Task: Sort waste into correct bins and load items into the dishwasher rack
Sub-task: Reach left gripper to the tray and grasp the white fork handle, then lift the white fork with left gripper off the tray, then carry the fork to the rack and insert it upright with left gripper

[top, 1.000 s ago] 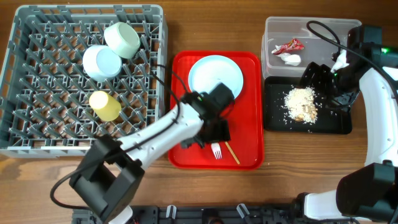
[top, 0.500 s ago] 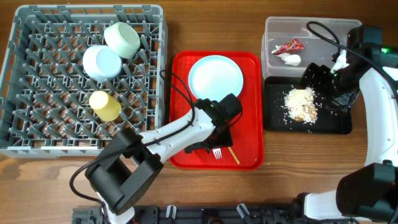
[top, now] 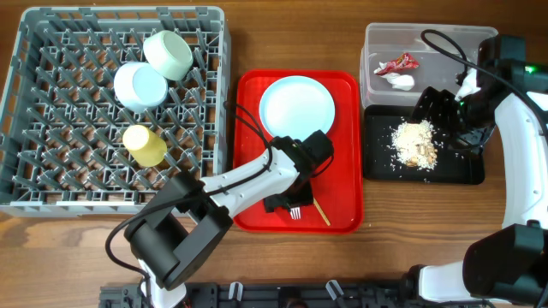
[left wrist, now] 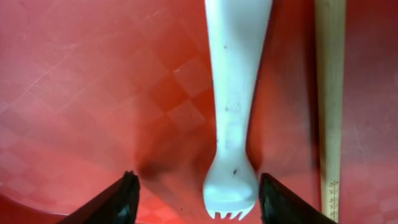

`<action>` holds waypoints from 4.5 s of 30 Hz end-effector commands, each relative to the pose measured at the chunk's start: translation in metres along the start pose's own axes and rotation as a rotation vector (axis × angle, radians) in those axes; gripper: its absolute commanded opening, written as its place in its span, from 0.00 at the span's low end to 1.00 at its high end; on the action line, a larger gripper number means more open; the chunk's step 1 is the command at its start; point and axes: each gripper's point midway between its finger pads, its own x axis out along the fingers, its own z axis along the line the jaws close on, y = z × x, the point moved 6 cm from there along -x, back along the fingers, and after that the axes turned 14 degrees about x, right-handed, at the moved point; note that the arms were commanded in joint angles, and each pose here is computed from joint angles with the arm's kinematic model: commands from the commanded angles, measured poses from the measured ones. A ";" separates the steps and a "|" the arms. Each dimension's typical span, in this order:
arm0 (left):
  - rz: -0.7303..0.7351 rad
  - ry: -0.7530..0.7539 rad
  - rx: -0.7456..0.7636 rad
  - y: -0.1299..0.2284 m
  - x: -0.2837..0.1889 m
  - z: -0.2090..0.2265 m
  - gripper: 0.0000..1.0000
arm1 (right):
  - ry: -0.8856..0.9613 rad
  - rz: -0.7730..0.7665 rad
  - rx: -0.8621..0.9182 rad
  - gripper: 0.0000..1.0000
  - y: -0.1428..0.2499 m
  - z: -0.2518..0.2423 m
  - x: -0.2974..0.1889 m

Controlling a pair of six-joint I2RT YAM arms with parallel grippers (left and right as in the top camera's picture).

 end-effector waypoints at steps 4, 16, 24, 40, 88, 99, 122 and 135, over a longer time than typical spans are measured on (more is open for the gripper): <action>0.014 -0.005 -0.003 0.002 0.006 0.000 0.44 | 0.014 0.012 -0.012 1.00 0.000 -0.002 0.003; 0.017 0.012 0.020 0.001 0.007 -0.003 0.25 | 0.025 0.029 -0.008 1.00 0.003 -0.004 0.003; 0.018 0.012 0.020 0.001 0.007 -0.003 0.15 | 0.032 0.041 -0.006 1.00 0.005 -0.005 0.003; 0.051 0.030 0.012 0.004 0.007 -0.003 0.38 | 0.041 0.056 -0.003 1.00 0.008 -0.007 0.003; 0.030 0.078 -0.029 -0.007 -0.004 0.006 0.12 | 0.046 0.063 0.002 1.00 0.009 -0.008 0.003; 0.017 0.074 -0.039 -0.009 -0.009 0.010 0.04 | 0.046 0.063 0.002 1.00 0.009 -0.008 0.003; -0.431 0.061 0.192 -0.092 -0.168 0.157 0.04 | 0.043 0.059 -0.003 1.00 0.008 -0.007 0.003; -0.363 -0.008 0.183 -0.134 -0.116 0.181 0.04 | 0.041 0.057 -0.007 1.00 0.008 -0.007 0.003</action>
